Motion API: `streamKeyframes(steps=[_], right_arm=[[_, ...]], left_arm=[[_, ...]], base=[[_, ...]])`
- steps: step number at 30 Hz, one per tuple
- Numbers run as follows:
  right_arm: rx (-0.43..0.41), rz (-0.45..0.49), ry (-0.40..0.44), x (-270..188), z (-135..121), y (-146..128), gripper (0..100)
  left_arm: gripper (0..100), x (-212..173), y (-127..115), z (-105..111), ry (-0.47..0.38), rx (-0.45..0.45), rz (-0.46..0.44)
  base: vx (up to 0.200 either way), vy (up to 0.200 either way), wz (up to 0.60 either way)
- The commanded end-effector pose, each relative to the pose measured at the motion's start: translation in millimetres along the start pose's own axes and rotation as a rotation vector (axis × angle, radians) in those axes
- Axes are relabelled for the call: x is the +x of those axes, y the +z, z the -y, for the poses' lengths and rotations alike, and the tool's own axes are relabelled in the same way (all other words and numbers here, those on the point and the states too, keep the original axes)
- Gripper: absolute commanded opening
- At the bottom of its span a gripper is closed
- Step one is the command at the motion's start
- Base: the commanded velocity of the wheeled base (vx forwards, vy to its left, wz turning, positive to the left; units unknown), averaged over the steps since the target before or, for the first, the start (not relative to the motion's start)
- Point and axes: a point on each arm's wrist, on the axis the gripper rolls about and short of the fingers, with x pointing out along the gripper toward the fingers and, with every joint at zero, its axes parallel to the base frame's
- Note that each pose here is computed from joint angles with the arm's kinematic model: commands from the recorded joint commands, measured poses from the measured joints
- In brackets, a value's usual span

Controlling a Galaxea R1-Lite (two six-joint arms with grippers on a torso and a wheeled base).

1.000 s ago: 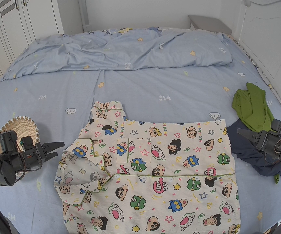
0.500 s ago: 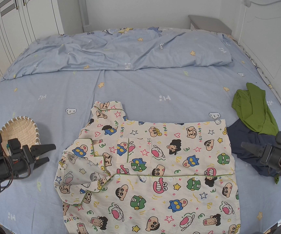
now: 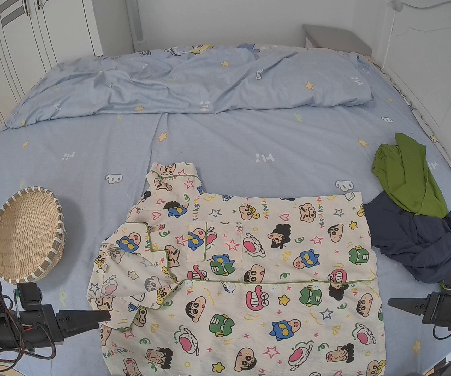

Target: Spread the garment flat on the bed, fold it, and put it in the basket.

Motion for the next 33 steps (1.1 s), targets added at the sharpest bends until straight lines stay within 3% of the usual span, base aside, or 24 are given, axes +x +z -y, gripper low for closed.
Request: streamKeyframes(steps=[1, 30, 33], right_arm=[[-0.023, 0.036, 0.028, -14.6, -5.4, -11.9, 100], [-0.006, -0.016, 0.033, -13.4, -5.4, -17.0, 100], [-0.009, -0.022, 0.038, -13.1, -5.8, -17.3, 100]], left_arm=[[100, -2.7, -9.2, 4.9, -0.025, 0.023, -0.031], [100, 0.9, -9.7, -0.1, -0.004, -0.003, -0.053], [100, 0.8, -10.1, -0.4, -0.003, -0.002, -0.056]], base=[[0.0, 0.0, 0.0], [-0.186, 0.0, 0.0], [0.0, 0.0, 0.0]])
